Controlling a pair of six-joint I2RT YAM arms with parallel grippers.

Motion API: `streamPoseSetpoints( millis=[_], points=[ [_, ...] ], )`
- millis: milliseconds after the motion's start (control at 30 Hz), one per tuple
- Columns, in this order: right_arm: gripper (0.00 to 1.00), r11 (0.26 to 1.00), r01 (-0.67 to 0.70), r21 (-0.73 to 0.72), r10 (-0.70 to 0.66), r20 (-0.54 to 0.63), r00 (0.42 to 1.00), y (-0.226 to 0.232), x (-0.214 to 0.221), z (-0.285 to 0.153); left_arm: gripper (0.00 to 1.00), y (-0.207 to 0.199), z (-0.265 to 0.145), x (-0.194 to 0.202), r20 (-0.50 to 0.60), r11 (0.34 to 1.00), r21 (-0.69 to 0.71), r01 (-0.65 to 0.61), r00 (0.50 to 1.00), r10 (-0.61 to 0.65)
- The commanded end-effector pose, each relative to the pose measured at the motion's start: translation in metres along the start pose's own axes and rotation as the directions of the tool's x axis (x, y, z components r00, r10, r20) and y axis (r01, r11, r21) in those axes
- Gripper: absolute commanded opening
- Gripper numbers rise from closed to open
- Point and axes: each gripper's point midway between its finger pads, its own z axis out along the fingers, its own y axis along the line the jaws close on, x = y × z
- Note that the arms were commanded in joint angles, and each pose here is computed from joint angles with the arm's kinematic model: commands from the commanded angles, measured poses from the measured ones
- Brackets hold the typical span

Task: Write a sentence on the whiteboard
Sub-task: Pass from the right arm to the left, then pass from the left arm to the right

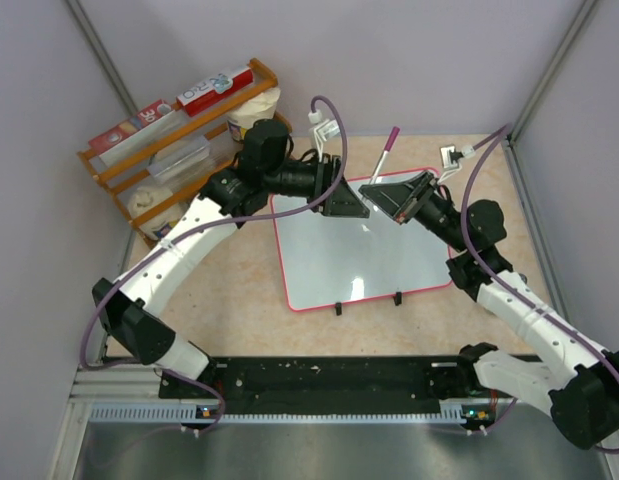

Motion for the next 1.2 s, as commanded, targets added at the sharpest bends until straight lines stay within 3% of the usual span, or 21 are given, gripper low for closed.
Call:
streamPoseSetpoints(
  millis=[0,200,233,333,500,533,600,633,700,733,833,1033,1167],
  points=[
    [0.0,1.0,0.014,-0.022,-0.013,0.03,0.999,0.009,-0.008,-0.004,0.57,-0.006,0.009,-0.01,0.033,0.998,0.041,-0.046,0.998,0.044],
    [0.0,1.0,0.014,-0.022,-0.013,0.026,1.0,0.01,-0.007,-0.006,0.34,-0.007,0.018,-0.018,0.041,0.996,0.08,-0.048,0.998,0.045],
    [0.0,1.0,0.013,-0.022,-0.013,0.028,1.0,0.011,-0.008,-0.006,0.22,-0.007,0.019,-0.018,0.04,0.995,0.083,-0.049,0.998,0.046],
    [0.0,1.0,0.015,-0.018,-0.015,0.031,0.999,0.011,-0.009,-0.007,0.01,-0.005,0.02,-0.018,0.039,0.996,0.079,-0.049,0.998,0.046],
    [0.03,1.0,0.024,-0.015,-0.024,0.027,0.999,0.009,-0.01,-0.008,0.0,-0.001,0.015,-0.015,0.04,0.998,0.031,-0.062,0.997,0.061],
    [0.15,0.999,0.027,-0.017,-0.027,0.026,0.999,0.009,-0.011,-0.009,0.0,0.001,0.014,-0.015,0.046,0.998,0.013,-0.066,0.997,0.065],
    [0.3,0.999,0.034,-0.018,-0.034,0.027,0.999,0.008,-0.013,-0.01,0.0,0.0,0.009,-0.013,0.042,0.997,-0.005,-0.076,0.996,0.076],
    [0.47,0.999,0.041,-0.02,-0.04,0.029,0.999,0.009,-0.014,-0.011,0.0,-0.001,0.008,-0.014,0.044,0.997,-0.013,-0.081,0.996,0.082],
    [0.65,0.998,0.055,-0.024,-0.055,0.028,0.998,0.01,-0.017,-0.013,0.0,-0.001,0.003,-0.012,0.042,0.995,-0.034,-0.095,0.994,0.097],
    [0.81,0.997,0.074,-0.02,-0.074,0.026,0.997,0.011,-0.019,-0.014,0.0,-0.002,0.002,-0.011,0.039,0.994,-0.036,-0.101,0.994,0.102],
    [0.99,0.994,0.105,0.025,-0.105,-0.001,0.994,0.008,-0.021,-0.018,0.0,-0.002,-0.003,-0.006,0.014,0.992,-0.052,-0.118,0.993,0.119],
    [0.99,0.983,0.177,0.051,-0.177,-0.02,0.984,0.014,-0.035,-0.02,0.0,-0.009,-0.012,0.002,-0.026,0.986,-0.041,-0.162,0.987,0.161],
    [0.99,0.987,0.148,-0.067,-0.155,-0.097,0.983,0.026,-0.027,-0.019,0.0,-0.02,-0.016,0.006,-0.036,0.98,0.007,-0.199,0.979,0.2]
  ],
)
